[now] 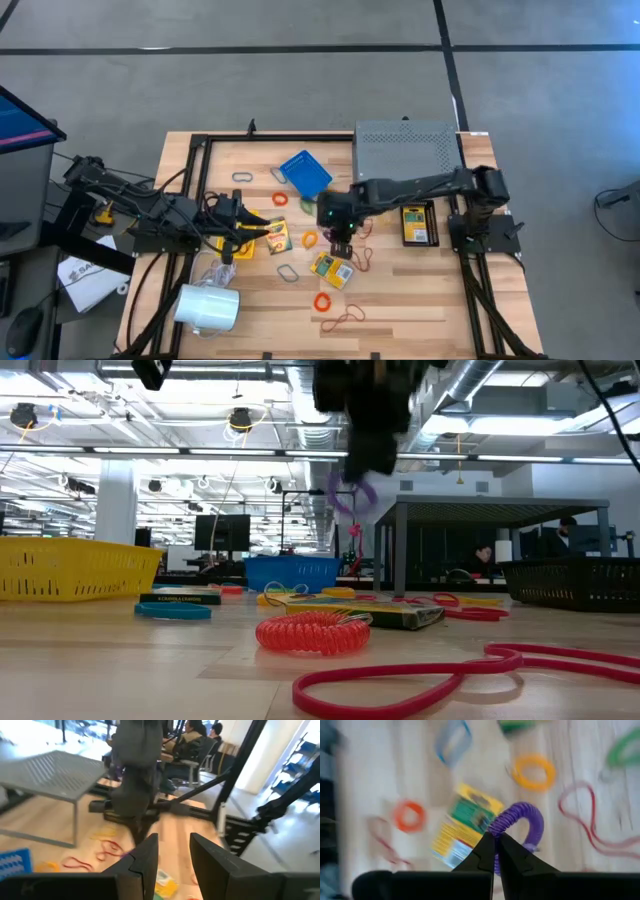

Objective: Pick & Place Office Desk Supplies
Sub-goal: Put the blue spring keychain into the blue bin

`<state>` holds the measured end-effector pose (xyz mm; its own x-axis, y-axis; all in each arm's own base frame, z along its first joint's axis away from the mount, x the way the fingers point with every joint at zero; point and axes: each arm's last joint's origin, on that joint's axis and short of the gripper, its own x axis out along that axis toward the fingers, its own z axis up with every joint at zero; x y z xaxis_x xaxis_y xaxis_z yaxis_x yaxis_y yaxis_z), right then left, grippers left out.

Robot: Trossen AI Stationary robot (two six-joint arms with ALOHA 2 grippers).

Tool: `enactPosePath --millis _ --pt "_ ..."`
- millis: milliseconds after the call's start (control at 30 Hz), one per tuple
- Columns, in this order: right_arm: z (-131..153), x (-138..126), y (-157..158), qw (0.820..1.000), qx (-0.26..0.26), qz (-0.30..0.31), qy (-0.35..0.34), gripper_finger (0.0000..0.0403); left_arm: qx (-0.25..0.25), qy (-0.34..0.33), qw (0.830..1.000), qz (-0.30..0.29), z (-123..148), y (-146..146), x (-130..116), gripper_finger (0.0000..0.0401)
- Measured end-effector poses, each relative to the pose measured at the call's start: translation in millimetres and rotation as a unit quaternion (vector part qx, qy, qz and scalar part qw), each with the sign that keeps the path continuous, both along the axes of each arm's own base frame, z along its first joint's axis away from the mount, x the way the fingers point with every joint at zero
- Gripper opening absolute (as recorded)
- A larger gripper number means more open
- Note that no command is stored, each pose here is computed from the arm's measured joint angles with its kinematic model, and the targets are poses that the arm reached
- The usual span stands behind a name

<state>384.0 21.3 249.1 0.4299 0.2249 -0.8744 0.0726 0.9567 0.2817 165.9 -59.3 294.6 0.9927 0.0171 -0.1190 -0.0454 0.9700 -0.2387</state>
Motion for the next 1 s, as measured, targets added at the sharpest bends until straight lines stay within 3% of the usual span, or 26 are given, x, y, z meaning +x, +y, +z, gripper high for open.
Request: enactPosePath --millis 133,333,533,1000 --pt "32.9 -2.4 -6.2 0.994 0.069 -0.008 -0.083 0.0001 0.085 0.011 0.996 0.010 -3.1 -0.5 3.9 0.0108" --pt "73.9 -2.4 -6.9 0.967 0.152 0.000 -0.203 0.0001 0.176 0.015 0.984 0.009 -9.2 -3.8 20.0 0.0108" --pt "89.8 1.3 -2.4 0.947 0.189 0.008 -0.261 0.0000 0.186 0.012 0.982 0.017 -15.3 -3.2 36.7 0.0110" --pt "96.0 4.6 3.2 0.935 0.203 0.008 -0.289 0.0000 0.149 -0.070 0.986 -0.034 -12.6 -5.5 59.9 0.0172"
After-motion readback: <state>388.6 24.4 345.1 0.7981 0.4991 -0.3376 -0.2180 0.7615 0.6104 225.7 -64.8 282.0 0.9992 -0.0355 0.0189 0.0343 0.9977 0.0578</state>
